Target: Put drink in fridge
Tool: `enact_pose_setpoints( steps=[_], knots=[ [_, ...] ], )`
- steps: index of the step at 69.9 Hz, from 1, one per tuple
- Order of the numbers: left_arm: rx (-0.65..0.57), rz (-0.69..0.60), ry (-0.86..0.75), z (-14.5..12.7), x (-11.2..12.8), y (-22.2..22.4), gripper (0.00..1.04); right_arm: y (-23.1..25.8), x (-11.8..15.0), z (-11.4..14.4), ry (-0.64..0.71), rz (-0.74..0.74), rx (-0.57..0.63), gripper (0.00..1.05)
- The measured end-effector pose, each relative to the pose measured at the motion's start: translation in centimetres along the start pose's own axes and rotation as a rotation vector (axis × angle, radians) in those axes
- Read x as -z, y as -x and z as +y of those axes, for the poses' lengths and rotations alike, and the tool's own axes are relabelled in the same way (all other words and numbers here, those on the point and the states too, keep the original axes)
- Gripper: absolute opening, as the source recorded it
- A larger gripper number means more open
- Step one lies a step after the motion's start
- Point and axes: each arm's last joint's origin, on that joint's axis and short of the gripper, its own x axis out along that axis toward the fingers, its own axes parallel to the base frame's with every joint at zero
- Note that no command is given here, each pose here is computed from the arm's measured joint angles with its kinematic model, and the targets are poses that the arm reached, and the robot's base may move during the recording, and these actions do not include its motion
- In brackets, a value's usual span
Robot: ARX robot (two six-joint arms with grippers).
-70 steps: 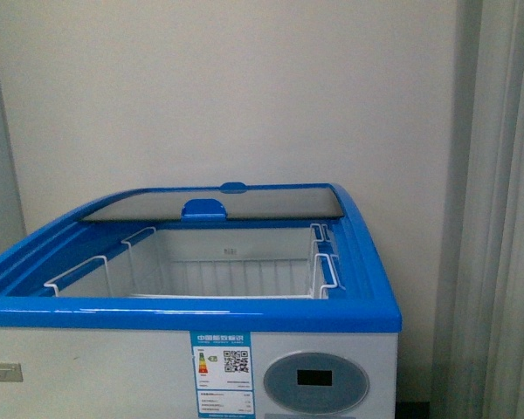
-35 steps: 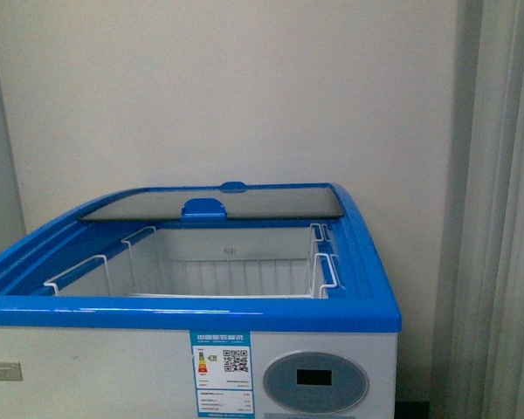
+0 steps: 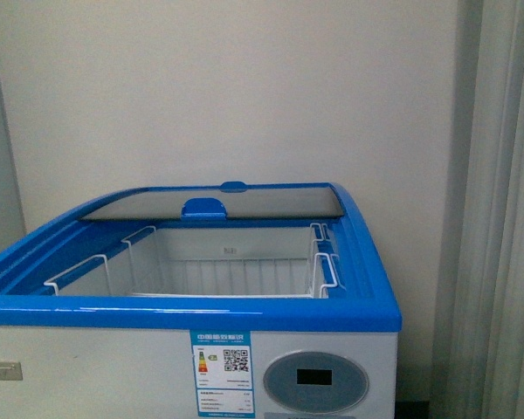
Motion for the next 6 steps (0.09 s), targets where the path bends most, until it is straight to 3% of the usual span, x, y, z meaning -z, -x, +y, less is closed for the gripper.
enact_pose_setpoints(
  steps=[6],
  knots=[
    [0.000,0.000,0.000,0.00,0.00,0.00,0.97,0.00,0.00,0.00,0.000,0.000,0.000,0.97]
  ],
)
